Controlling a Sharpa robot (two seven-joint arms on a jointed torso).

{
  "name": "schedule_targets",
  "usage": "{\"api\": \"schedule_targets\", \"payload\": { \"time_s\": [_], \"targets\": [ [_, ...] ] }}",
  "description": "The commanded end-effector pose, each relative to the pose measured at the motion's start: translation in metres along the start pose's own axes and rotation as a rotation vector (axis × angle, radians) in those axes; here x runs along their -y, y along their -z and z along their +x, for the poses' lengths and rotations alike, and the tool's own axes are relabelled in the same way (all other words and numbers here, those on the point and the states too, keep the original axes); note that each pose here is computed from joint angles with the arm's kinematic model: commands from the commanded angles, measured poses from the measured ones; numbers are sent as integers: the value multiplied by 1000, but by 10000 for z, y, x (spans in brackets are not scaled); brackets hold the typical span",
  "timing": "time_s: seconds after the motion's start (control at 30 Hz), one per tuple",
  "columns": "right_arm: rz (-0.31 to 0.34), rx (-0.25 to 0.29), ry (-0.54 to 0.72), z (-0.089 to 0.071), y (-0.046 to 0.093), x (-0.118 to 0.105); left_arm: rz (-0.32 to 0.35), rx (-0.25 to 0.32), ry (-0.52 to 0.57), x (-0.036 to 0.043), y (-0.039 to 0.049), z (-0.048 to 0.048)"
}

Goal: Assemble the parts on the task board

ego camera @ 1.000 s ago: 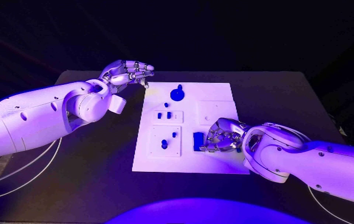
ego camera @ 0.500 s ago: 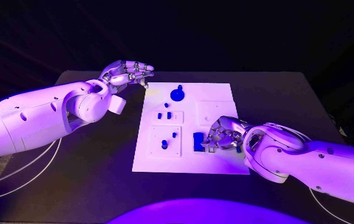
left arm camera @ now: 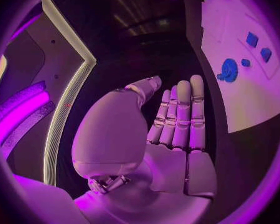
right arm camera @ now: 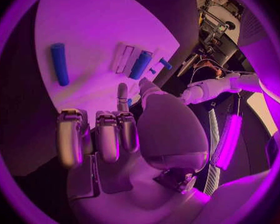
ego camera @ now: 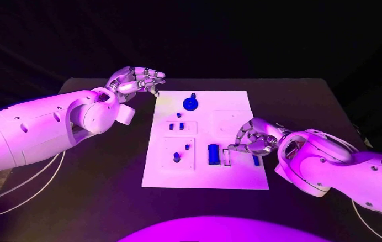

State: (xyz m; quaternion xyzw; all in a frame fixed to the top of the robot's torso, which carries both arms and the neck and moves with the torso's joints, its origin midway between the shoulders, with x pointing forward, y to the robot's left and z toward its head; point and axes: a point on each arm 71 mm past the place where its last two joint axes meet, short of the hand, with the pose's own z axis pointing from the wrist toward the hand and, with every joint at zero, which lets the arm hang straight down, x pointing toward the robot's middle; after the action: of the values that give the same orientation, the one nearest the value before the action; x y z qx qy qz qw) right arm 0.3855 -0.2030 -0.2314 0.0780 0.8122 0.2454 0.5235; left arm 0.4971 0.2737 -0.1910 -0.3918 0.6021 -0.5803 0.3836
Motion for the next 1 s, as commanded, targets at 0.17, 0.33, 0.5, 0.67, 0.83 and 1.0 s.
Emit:
{"api": "schedule_targets", "payload": {
  "time_s": [0.17,0.33,0.5,0.67,0.83,1.0],
  "targets": [
    [71,29,53,-170,99,315,9,-15,7,11,-7,29],
    [123,29,100,-189,187,515,10,-16,7,12,-8,32],
    [148,18,127,-152,226,606,10,-18,8,11,-12,36],
    [162,-11,141,-56,211,617,9,-19,8,9,-14,38],
    [174,-36,151,23,178,620,8,-17,8,8,-12,32],
    [176,-55,152,105,158,613,7,-17,7,7,-10,27]
  ]
}}
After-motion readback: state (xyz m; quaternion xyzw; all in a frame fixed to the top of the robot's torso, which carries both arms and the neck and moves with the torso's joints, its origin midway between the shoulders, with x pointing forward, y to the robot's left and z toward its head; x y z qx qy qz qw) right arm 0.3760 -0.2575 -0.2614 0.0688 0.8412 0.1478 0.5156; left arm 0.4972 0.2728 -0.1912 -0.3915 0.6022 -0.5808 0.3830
